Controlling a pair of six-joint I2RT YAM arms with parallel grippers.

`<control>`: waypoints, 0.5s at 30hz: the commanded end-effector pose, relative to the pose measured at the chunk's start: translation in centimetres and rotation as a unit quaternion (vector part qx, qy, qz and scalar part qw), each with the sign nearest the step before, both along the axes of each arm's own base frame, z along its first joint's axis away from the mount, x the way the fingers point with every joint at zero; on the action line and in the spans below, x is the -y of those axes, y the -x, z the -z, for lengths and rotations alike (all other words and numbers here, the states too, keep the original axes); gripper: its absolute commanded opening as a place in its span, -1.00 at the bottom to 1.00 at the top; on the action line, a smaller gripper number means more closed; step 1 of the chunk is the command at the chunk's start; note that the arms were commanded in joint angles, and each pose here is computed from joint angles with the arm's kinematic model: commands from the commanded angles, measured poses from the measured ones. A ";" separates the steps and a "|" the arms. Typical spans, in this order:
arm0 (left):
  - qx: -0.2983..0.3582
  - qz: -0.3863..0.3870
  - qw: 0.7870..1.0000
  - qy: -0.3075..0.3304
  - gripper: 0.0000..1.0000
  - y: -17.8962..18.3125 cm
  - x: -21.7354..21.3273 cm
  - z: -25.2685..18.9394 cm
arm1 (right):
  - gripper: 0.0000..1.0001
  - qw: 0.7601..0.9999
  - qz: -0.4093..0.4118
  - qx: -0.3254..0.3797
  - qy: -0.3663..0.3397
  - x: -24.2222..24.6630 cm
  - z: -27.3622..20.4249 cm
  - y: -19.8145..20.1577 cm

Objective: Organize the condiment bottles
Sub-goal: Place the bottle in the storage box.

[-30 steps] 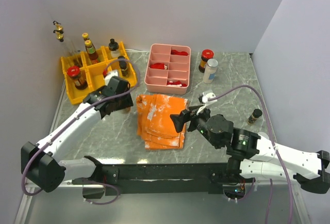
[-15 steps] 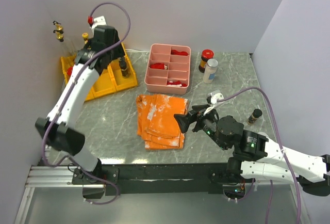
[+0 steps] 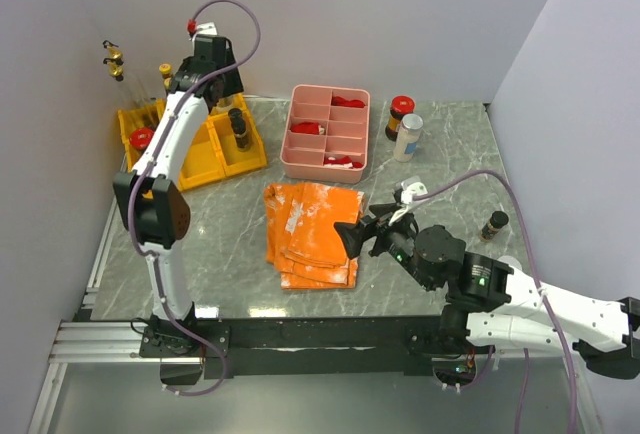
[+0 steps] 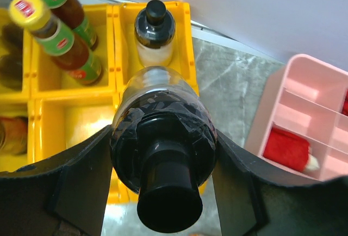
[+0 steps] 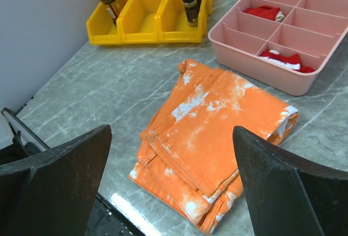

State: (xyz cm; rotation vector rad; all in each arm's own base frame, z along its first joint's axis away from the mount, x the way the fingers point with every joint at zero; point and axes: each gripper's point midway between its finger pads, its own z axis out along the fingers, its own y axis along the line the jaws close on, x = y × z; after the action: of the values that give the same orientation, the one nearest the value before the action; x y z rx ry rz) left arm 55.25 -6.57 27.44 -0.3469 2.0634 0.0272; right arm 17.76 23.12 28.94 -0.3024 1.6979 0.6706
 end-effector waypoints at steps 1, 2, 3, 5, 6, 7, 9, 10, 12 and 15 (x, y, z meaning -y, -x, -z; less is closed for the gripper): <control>0.075 0.014 0.997 -0.006 -0.98 -3.5 -0.3 -3.4 | 1.00 1.000 0.005 0.018 -0.013 -0.5 -1.1 -0.5; 0.065 0.014 0.998 -0.008 -0.98 -4.3 -0.3 -2.0 | 1.00 1.000 0.006 0.017 -0.011 -0.6 -1.0 -0.6; 0.069 0.014 0.997 -0.010 -0.98 -4.7 -0.4 -2.1 | 1.00 1.000 0.008 0.018 -0.010 -0.7 -1.0 -0.7; 0.056 0.013 0.998 -0.013 -0.98 -5.7 -0.8 -0.2 | 1.00 1.000 0.011 0.019 -0.004 -0.9 -1.0 -0.9; 0.057 0.013 0.998 -0.013 -0.98 -6.1 -1.0 0.1 | 1.00 1.000 0.015 0.020 -0.002 -0.8 -1.0 -1.0; 0.055 0.013 0.998 -0.013 -0.98 -6.3 -1.3 0.5 | 1.00 1.000 0.017 0.020 -0.001 -0.9 -1.0 -1.1; 0.053 0.015 0.998 -0.011 -0.98 -6.9 -1.4 1.4 | 1.00 1.000 0.021 0.022 0.001 -1.0 -1.0 -1.3; 0.051 0.012 0.999 -0.012 -0.98 -7.1 -1.7 1.8 | 1.00 0.999 0.024 0.023 0.004 -1.0 -0.9 -1.4; 0.048 0.014 0.999 -0.011 -0.98 -7.5 -1.8 2.6 | 1.00 0.999 0.026 0.026 0.005 -1.1 -1.0 -1.6; 0.044 0.019 0.999 -0.010 -0.98 -8.0 -1.9 3.6 | 1.00 0.999 0.030 0.026 0.008 -1.3 -1.0 -1.8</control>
State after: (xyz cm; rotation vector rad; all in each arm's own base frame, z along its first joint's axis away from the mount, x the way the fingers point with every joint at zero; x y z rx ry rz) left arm 61.31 -4.56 20.42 -0.3187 2.0958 0.0590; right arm 18.81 24.40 27.74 -0.3328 1.7107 0.5972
